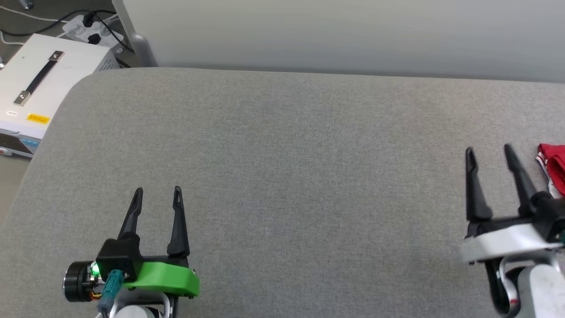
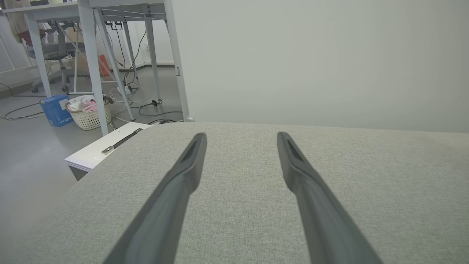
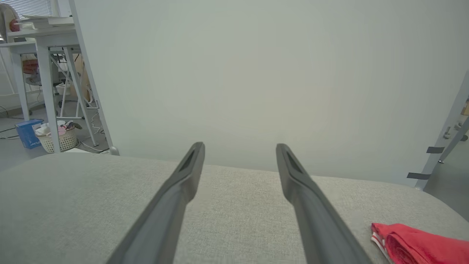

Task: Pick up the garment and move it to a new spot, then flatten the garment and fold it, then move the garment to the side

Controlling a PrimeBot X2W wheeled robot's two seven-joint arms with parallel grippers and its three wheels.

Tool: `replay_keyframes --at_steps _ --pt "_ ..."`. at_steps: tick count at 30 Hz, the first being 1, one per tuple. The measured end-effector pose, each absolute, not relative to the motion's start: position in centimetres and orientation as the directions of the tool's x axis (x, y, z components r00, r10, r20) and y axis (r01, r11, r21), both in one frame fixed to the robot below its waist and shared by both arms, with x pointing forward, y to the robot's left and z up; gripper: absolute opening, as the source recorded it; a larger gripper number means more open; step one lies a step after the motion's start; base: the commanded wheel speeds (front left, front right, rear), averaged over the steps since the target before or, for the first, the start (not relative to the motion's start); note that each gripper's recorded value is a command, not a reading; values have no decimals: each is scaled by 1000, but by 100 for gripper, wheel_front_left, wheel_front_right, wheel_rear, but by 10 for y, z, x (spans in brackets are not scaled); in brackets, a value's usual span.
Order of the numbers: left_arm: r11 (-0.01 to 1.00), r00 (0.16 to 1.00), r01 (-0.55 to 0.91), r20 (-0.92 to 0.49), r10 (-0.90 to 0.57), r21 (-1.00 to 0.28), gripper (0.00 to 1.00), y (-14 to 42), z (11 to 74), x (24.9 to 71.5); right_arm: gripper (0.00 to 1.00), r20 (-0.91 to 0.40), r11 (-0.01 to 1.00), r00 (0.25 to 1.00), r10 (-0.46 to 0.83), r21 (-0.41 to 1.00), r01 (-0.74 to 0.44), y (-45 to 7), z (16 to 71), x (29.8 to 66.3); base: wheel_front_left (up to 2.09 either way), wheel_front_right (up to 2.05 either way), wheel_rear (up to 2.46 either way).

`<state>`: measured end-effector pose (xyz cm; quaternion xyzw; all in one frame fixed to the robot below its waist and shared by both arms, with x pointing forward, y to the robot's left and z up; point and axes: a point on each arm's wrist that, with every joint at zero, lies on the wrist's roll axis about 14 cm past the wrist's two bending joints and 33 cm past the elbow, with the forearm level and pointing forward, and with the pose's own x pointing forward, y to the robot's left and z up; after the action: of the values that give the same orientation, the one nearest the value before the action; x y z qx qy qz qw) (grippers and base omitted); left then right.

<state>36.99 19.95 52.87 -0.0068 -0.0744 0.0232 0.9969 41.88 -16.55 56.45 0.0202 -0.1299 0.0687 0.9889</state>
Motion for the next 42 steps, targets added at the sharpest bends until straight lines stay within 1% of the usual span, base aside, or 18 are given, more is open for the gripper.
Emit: replay_keyframes --at_steps 6,7,19,24,36,37,42 --pt "999 988 -19 152 23 -32 100 193 530 363 100 186 987 973 138 50 -150 -159 539 398 0 0 0" --pt "999 989 -6 148 12 -41 100 189 529 359 100 167 988 977 129 62 -141 -160 533 388 0 0 0" --pt "998 988 29 150 -22 -47 100 178 529 351 100 127 992 988 84 87 -96 -173 520 359 0 0 0" --pt "998 988 35 150 -28 -48 100 176 529 350 100 118 990 990 71 111 -84 -176 516 354 0 0 0" --pt "998 989 42 146 -34 -50 100 175 527 350 100 108 990 992 66 120 -79 -177 513 350 0 0 0" --pt "998 989 40 144 -33 -49 0 175 527 350 0 107 990 992 66 120 -79 -177 513 350 0 0 0" --pt "998 989 42 143 -35 -49 0 175 527 350 0 107 990 992 66 119 -79 -177 513 350 0 0 0"
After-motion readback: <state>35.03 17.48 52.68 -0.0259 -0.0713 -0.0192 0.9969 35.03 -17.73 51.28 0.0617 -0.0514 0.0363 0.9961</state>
